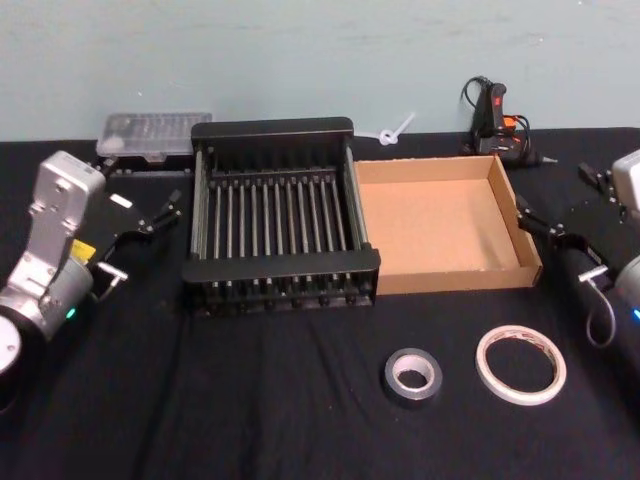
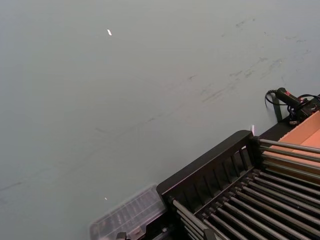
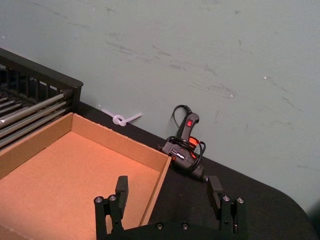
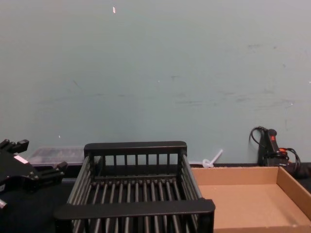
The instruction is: Pick up the white tape and place it into the black box , Pick up the silver tape and place it into the brown box.
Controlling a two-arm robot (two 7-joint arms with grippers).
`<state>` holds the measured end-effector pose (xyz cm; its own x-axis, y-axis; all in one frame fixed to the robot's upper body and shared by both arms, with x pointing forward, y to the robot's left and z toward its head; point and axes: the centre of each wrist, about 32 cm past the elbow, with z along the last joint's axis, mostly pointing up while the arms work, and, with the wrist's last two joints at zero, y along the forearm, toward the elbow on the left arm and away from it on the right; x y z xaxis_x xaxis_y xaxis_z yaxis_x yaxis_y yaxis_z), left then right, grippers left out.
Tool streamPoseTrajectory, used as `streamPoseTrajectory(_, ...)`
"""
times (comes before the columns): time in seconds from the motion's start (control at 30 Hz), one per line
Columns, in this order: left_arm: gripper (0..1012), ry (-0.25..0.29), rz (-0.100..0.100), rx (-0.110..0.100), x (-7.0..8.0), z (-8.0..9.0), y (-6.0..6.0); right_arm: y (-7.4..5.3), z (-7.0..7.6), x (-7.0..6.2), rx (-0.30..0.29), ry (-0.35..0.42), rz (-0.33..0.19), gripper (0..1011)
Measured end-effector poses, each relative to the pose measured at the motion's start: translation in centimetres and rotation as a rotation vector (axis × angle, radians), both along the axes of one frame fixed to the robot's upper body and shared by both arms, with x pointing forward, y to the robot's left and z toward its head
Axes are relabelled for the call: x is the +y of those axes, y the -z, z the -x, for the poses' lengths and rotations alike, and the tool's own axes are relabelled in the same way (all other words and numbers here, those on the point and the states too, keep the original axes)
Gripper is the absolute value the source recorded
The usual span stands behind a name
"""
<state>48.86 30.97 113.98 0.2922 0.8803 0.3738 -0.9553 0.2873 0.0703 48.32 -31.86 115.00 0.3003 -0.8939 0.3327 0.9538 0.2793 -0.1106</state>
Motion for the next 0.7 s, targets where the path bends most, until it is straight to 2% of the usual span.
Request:
streamPoseTrajectory(0.3,1001,0.0,0.0,0.0,0.0,0.0,0.0,-1.6,2.1,-1.0,0.036,-0.029,-0.041,1002)
streamPoseTrajectory(0.47,1001,0.0,0.0,0.0,0.0,0.0,0.0,-2.7,3.9,-1.7,0.068,-0.049,-0.067,1002)
streamPoseTrajectory(0.7,1001,0.0,0.0,0.0,0.0,0.0,0.0,-3.3,5.9,-2.3,0.119,-0.062,-0.091,1002)
